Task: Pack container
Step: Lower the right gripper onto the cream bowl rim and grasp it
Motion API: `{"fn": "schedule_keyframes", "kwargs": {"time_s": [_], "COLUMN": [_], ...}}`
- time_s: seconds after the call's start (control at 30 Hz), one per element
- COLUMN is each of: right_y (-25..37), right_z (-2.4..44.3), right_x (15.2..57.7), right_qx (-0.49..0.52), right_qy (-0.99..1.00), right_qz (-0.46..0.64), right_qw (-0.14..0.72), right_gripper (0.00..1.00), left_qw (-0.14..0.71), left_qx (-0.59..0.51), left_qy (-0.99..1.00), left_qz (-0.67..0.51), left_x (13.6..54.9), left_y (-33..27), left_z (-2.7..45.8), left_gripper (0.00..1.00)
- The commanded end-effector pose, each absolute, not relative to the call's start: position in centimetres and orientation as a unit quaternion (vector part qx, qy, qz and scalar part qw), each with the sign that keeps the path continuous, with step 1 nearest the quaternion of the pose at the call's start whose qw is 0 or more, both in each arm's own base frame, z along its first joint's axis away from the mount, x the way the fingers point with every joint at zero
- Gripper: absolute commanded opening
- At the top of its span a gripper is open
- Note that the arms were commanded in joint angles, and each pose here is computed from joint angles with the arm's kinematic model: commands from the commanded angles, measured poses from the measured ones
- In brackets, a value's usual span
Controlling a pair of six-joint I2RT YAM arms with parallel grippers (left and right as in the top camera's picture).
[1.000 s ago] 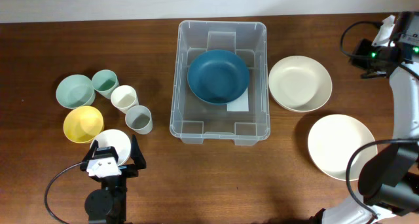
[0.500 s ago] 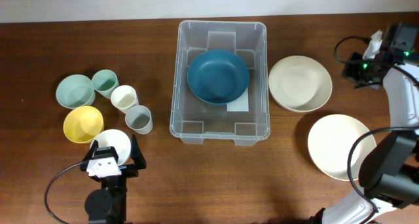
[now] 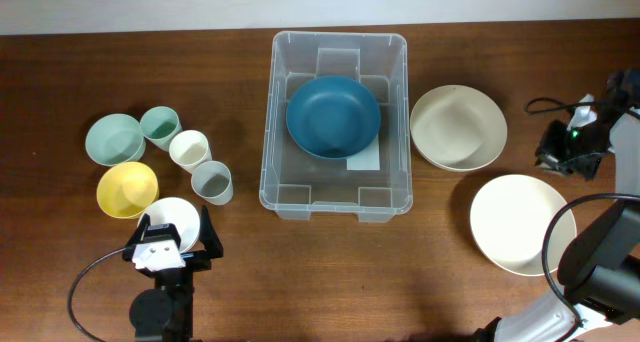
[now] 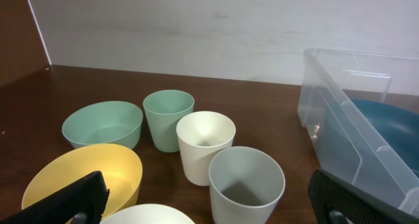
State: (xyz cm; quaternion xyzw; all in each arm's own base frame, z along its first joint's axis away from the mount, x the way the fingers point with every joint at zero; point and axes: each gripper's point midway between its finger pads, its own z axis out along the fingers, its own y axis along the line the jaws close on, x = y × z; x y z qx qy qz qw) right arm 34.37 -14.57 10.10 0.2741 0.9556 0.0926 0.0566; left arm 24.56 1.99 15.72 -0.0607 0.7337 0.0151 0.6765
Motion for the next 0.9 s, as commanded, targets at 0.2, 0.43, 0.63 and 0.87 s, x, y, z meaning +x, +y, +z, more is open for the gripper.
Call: {"fn": "schedule_keyframes", "kwargs": {"time_s": [0.2, 0.43, 0.63, 0.87], "right_y": [-12.8, -11.9, -13.0, -15.8], "right_z": [8.2, 4.3, 1.2, 1.1], "right_x": [30.4, 28.4, 29.4, 33.1], "right_qx": [0.273, 0.277, 0.277, 0.282], "right_qy": [0.957, 0.954, 0.958, 0.955], "right_qz": [0.096, 0.097, 0.074, 0.033], "right_qw": [-0.028, -0.053, -0.007, 0.084], "right_gripper": [0.04, 0.04, 0.04, 0.04], "left_qw": [0.677, 0.677, 0.677, 0.677], "left_qx": [-0.052, -0.052, -0.052, -0.052], "left_qy": [0.734, 0.734, 0.734, 0.734], "left_qz": [0.020, 0.020, 0.020, 0.019], "left_x": [24.6, 24.6, 24.6, 24.6], "left_y": [1.9, 1.9, 1.9, 1.9], "left_z": [15.6, 15.6, 15.6, 15.6], "left_gripper": [1.00, 1.00, 1.00, 1.00]}}
